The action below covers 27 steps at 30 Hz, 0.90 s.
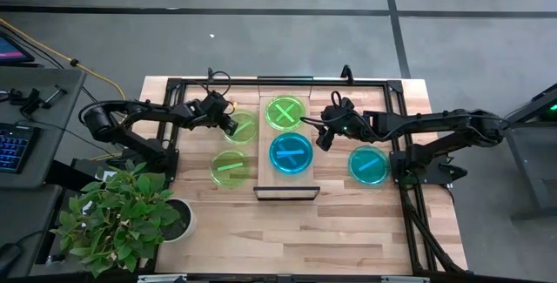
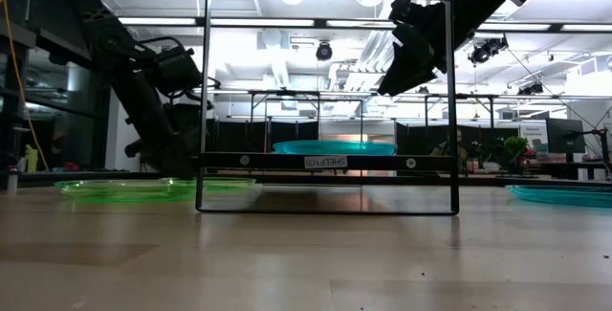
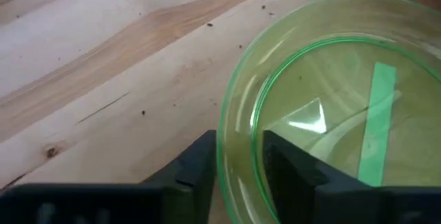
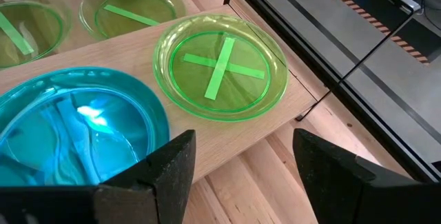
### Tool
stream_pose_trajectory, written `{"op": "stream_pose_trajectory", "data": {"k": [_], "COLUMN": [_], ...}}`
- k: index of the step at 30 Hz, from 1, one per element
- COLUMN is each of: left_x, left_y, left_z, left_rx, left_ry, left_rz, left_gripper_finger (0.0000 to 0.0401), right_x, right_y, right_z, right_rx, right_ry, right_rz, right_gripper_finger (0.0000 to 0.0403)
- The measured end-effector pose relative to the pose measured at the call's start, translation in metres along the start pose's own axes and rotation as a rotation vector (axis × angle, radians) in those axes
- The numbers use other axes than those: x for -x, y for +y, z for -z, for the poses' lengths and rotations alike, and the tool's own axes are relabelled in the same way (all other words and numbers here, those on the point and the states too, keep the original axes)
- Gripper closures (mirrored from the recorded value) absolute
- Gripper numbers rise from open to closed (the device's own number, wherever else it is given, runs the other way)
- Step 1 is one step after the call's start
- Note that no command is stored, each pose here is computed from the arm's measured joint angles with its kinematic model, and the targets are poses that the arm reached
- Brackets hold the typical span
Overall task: Place and stack plates onto a shelf
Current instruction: Stack the top green plate on top of the green plates on the shelf
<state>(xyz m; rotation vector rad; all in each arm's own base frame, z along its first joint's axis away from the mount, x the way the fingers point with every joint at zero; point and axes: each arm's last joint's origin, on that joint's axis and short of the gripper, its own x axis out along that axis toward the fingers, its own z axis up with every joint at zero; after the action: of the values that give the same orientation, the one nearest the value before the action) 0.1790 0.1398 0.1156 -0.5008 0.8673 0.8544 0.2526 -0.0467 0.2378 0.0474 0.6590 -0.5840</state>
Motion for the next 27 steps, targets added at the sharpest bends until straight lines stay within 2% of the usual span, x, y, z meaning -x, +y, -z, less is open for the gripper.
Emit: {"op": "stream_pose_trajectory", "data": {"k": [4,6,9,16,19,21,27], "left_x": [0.001,0.003,0.014,0.055,0.073,0.084,0.111], "left_y": [0.0,0.0,0.001,0.004,0.004,0.002,-0.014], "left_z": [0.0,-0.002,-0.009,-0.017,-0.016,-0.016,-0.016], "left_rx": [-0.034,-0.057,-0.078,-0.072,-0.059,-0.046,-0.078], "left_ry": [-0.004,-0.011,-0.026,-0.174,-0.232,-0.279,-0.39], "left_rz": [-0.008,-0.006,-0.023,-0.161,-0.18,-0.147,0.081], "left_gripper_finger": [0.0368,0.0392,0.0393,0.04,0.04,0.04,0.0401], "right_x": [0.0,0.0,0.0,0.0,0.0,0.0,0.0], "right_y": [0.0,0.0,0.0,0.0,0.0,0.0,0.0], "right_z": [0.0,0.0,0.0,0.001,0.001,0.001,0.0], "right_rx": [0.0,0.0,0.001,-0.003,-0.016,-0.02,-0.027], "right_ry": [0.0,0.0,0.001,0.014,0.014,0.014,0.003], "right_rz": [0.0,0.0,0.0,0.002,0.002,0.002,0.0], "right_gripper_finger": [0.0175,0.0175,0.0175,0.0175,0.0175,0.0175,0.0175]}}
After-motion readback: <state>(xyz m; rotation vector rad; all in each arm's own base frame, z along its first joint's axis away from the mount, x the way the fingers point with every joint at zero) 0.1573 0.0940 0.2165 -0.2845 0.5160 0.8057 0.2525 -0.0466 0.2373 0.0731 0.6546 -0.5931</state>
